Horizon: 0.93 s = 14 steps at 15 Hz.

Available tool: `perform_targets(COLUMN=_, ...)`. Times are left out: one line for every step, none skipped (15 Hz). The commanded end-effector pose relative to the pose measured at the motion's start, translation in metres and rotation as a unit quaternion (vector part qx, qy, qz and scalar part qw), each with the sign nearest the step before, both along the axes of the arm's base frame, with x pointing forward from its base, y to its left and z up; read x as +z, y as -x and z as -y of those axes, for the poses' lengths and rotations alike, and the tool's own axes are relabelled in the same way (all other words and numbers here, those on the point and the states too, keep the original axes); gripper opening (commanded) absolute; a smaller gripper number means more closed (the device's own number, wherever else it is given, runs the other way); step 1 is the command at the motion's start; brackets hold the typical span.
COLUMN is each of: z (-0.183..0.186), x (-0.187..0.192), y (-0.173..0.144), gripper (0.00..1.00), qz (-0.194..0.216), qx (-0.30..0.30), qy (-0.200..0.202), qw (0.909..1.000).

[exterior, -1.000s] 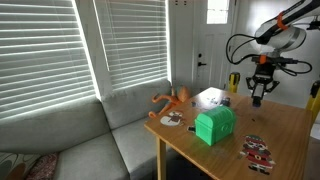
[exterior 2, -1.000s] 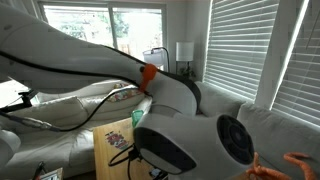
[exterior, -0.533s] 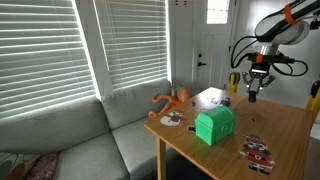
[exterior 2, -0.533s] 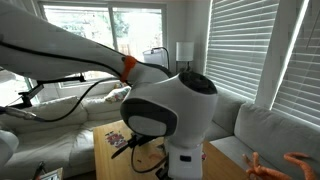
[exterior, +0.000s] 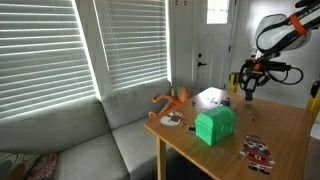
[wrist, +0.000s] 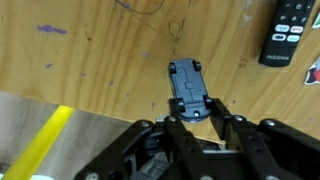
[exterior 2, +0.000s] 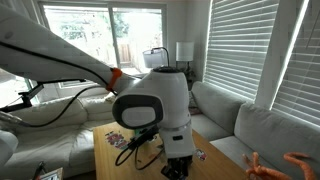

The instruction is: Turn the blue toy over

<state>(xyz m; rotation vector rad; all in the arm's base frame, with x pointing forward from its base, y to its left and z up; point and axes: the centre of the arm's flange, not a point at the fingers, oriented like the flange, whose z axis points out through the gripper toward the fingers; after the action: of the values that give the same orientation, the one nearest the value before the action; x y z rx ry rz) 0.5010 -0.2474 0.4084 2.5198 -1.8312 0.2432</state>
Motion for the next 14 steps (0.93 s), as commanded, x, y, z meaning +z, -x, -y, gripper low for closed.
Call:
perform_targets(z=-0.028, x=-0.001, y=0.011, gripper=0.11, qz=0.024, qx=0.012, qy=0.068, qw=0.9973)
perform_targets(z=-0.033, x=-0.005, y=0.009, gripper=0.11, qz=0.023, qx=0.018, qy=0.080, qw=0.9964)
perform_targets(z=-0.037, x=-0.009, y=0.007, gripper=0.11, qz=0.024, qx=0.023, qy=0.083, qw=0.9960)
perform_targets(z=-0.038, x=-0.009, y=0.003, gripper=0.11, qz=0.026, qx=0.024, qy=0.054, qw=0.9979)
perform_targets(z=-0.025, x=-0.010, y=-0.004, gripper=0.36, qz=0.015, qx=0.025, qy=0.063, qw=0.9976)
perform_targets(z=-0.029, x=-0.010, y=-0.006, gripper=0.36, qz=0.016, qx=0.028, qy=0.063, qw=0.9975)
perform_targets(z=-0.030, x=-0.010, y=-0.006, gripper=0.36, qz=0.016, qx=0.029, qy=0.062, qw=0.9975)
perform_targets(z=-0.031, x=-0.010, y=-0.006, gripper=0.36, qz=0.016, qx=0.030, qy=0.062, qw=0.9975)
perform_targets(z=-0.031, x=-0.010, y=-0.006, gripper=0.36, qz=0.016, qx=0.030, qy=0.062, qw=0.9975)
perform_targets(z=-0.031, x=-0.010, y=-0.006, gripper=0.36, qz=0.016, qx=0.030, qy=0.062, qw=0.9975)
perform_targets(z=-0.031, x=-0.010, y=-0.006, gripper=0.11, qz=0.016, qx=0.030, qy=0.062, qw=0.9975)
perform_targets(z=-0.036, x=-0.012, y=-0.005, gripper=0.11, qz=0.010, qx=0.032, qy=0.084, qw=0.9959)
perform_targets(z=-0.041, x=-0.013, y=-0.005, gripper=0.11, qz=0.007, qx=0.036, qy=0.109, qw=0.9933)
perform_targets(z=-0.044, x=-0.013, y=-0.006, gripper=0.11, qz=0.004, qx=0.041, qy=0.123, qw=0.9915)
